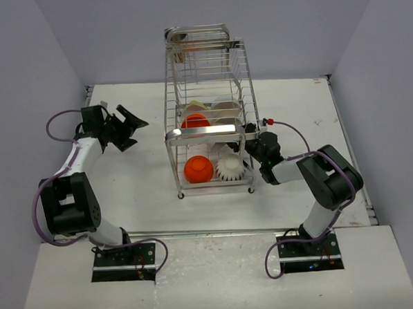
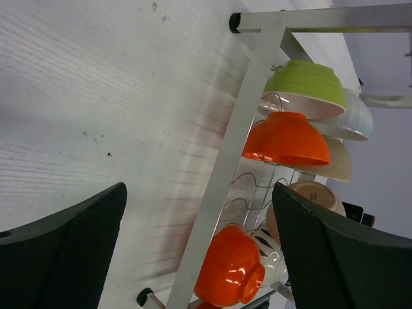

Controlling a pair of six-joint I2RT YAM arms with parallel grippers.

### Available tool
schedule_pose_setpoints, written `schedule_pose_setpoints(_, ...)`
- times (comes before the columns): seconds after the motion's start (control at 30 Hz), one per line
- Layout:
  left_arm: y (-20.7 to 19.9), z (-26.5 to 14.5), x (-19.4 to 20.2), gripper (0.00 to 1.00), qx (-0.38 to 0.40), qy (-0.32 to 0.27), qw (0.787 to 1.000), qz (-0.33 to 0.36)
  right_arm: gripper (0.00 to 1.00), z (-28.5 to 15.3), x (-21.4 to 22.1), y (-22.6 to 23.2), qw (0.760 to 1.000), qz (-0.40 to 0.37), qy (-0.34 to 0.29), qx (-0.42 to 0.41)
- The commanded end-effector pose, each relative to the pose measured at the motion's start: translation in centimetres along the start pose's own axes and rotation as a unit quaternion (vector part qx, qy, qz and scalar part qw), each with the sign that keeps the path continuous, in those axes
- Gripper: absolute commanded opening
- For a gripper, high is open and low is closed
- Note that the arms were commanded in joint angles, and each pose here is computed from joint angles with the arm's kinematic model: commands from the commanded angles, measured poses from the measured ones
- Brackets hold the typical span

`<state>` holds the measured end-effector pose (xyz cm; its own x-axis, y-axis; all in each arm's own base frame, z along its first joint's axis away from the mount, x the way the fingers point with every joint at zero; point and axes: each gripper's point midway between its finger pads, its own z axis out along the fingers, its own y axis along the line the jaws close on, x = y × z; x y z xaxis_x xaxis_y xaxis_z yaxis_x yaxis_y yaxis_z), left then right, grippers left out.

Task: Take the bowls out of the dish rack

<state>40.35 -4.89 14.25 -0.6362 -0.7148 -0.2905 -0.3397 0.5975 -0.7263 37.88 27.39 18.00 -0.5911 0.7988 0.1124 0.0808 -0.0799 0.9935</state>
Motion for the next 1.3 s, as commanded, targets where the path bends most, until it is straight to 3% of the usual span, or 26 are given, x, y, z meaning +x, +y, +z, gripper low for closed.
schedule_pose_setpoints(0.0,-1.0,0.1,-0.6,0.94,0.036,-0.002,0.999,0.027,0.0,-0.6,0.6,7.2,0.994,-0.048,0.018,-0.101)
schedule_pose_setpoints(0.4,-4.0,-1.2,-0.5,0.95,0.094,-0.002,0.995,0.042,0.0,-3.6,-1.1,10.4,0.99,-0.11,0.005,-0.089)
schedule_pose_setpoints(0.57,-5.4,-2.2,-0.3,0.95,0.114,0.0,0.993,0.032,0.0,-6.1,-3.2,11.7,0.986,-0.144,-0.032,-0.073)
schedule_pose_setpoints(0.67,-7.2,-2.7,-0.4,0.94,0.129,-0.006,0.991,0.041,0.0,-8.1,-5.8,10.9,0.98,-0.187,-0.074,-0.002)
schedule_pose_setpoints(0.7,-7.5,-2.7,-0.5,0.93,0.127,-0.011,0.991,0.043,0.0,-8.8,-7.2,9.4,0.976,-0.185,-0.098,0.066)
schedule_pose_setpoints(0.9,-9.4,-2.1,0.4,0.92,0.081,-0.012,0.992,0.091,0.0,-13.6,-13.8,10.0,0.916,-0.281,-0.177,0.226)
schedule_pose_setpoints(0.97,-8.9,-2.0,0.4,0.91,0.066,-0.011,0.994,0.089,0.0,-14.4,-15.9,11.4,0.9,-0.306,-0.194,0.243)
schedule_pose_setpoints(1.1,-7.5,-1.4,0.5,0.9,0.036,-0.008,0.996,0.087,0.0,-16.7,-21.1,7.9,0.834,-0.325,-0.2,0.399)
schedule_pose_setpoints(1.2,-7.0,-1.2,0.4,0.9,0.022,-0.005,0.996,0.092,0.0,-17.9,-22.7,6.6,0.81,-0.31,-0.179,0.464)
schedule_pose_setpoints(1.27,-6.3,-0.8,0.5,0.9,0.008,0.0,0.996,0.088,0.0,-18.9,-24.6,4.6,0.778,-0.305,-0.177,0.521)
